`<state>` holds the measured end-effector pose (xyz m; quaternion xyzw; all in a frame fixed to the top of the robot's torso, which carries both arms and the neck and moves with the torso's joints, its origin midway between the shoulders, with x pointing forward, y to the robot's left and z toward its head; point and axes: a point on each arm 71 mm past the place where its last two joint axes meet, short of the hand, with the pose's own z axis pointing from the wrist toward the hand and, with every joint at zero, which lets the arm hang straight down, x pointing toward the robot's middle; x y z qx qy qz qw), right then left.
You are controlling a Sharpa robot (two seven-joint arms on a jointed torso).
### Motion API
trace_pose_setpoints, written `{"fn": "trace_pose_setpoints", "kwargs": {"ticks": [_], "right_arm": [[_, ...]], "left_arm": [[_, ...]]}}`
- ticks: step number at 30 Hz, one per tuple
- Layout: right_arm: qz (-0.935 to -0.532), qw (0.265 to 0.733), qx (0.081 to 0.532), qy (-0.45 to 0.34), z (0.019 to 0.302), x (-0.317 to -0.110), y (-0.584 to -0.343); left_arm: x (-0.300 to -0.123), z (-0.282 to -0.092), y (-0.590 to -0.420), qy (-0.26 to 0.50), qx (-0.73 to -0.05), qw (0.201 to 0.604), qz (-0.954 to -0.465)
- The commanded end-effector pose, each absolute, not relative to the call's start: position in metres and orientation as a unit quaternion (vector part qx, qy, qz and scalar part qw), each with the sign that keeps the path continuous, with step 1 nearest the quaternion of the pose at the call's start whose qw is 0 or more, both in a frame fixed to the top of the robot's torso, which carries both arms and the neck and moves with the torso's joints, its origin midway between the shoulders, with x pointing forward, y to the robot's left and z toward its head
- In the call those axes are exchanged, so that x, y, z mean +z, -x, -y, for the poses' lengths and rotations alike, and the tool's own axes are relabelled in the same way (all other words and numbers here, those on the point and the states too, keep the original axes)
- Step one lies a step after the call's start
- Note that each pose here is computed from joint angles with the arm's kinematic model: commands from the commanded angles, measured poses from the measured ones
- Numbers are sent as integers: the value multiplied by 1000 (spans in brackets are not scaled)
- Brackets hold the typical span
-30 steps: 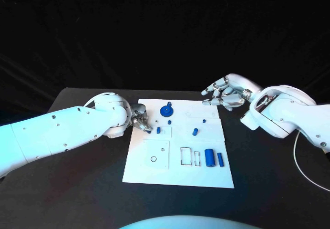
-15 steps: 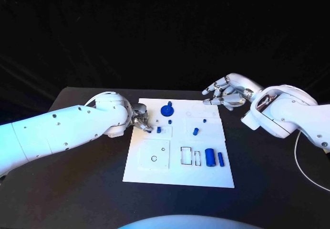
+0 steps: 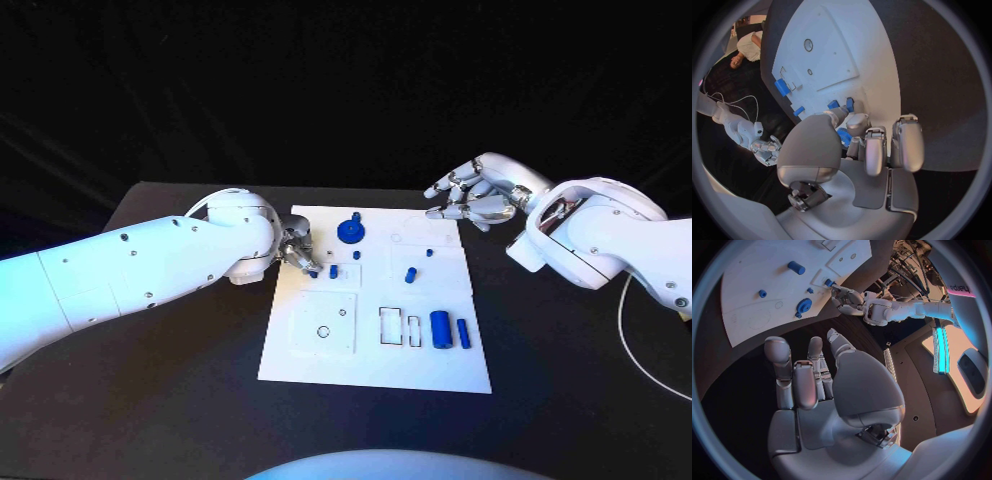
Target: Assemble the parts on the task board
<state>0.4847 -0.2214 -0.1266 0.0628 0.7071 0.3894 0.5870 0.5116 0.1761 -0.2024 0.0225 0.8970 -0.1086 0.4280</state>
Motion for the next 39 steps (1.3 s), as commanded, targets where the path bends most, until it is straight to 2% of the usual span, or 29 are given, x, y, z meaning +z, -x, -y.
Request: {"fn": "trace_pose_setpoints", "kwargs": {"ticks": [1, 39], "right_arm": [[-707, 585, 393, -59, 220, -127, -484], [-709, 573, 406, -59, 220, -127, -484]], "left_arm": [[-212, -177, -508, -24, -91, 393, -915], [-207, -181, -513, 19, -90, 441, -893]]}}
